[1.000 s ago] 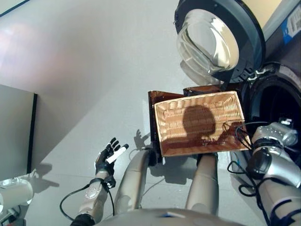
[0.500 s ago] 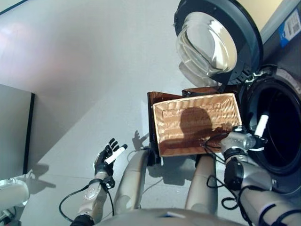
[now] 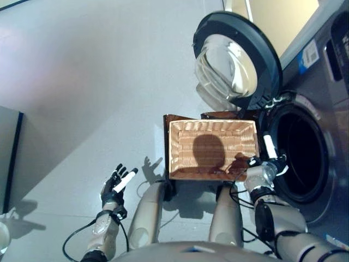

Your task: Pick up the clothes and place them into the washing machine

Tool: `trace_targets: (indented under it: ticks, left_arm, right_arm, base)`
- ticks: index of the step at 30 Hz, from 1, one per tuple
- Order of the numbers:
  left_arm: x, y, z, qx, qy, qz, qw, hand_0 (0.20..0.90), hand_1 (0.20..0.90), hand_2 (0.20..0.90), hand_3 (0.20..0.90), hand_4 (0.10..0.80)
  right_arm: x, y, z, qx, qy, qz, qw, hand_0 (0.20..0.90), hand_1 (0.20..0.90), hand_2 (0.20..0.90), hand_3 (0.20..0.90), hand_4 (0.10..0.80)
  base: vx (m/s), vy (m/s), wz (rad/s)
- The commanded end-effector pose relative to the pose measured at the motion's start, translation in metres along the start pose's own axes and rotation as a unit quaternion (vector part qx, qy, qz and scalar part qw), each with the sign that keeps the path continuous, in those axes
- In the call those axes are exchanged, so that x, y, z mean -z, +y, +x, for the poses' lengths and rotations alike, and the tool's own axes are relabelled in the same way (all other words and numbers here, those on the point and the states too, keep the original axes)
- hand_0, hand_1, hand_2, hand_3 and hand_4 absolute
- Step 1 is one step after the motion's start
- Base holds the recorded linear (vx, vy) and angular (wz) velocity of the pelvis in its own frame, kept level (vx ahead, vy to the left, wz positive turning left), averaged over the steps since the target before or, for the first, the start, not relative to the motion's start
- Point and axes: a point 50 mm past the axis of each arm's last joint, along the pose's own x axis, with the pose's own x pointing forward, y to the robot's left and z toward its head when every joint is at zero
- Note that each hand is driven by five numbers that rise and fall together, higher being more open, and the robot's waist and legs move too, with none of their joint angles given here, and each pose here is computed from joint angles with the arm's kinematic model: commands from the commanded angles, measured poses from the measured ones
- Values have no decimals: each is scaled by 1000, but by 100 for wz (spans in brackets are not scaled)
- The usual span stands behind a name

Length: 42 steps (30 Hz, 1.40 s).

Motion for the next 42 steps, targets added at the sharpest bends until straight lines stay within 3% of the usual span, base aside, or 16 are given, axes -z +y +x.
trace_targets:
  ticks: [1, 8, 13, 24, 42]
  left_arm:
    - [-17, 20, 3, -30, -41, 25, 998, 900, 900, 900, 900, 800]
    - [-7, 38, 5, -83, -7, 50, 995, 900, 900, 900, 900, 800]
    - [-5, 44, 4, -103, 2, 60, 993, 900, 900, 900, 900, 800]
    - [23, 57, -12, -125, 63, 94, 986, 900, 900, 900, 900, 800]
    - [32, 45, -13, -107, 70, 99, 987, 900, 900, 900, 900, 800]
  right_arm:
    - [-26, 8, 6, -67, -69, -118, 988, 900, 900, 900, 900, 800]
    - [3, -9, -1, -107, -47, -260, 958, 900, 900, 900, 900, 800]
    - [21, -29, -7, -146, -34, -371, 916, 900, 900, 900, 900, 800]
    - [73, -101, -34, -116, 77, -361, 922, 900, 900, 900, 900, 800]
    - [108, -109, -60, -116, 131, -346, 922, 900, 900, 900, 900, 800]
  base:
    - [111, -42, -6]
    - [137, -43, -5]
    - [133, -44, -3]
    - [116, -30, -3]
    - [14, -2, -3]
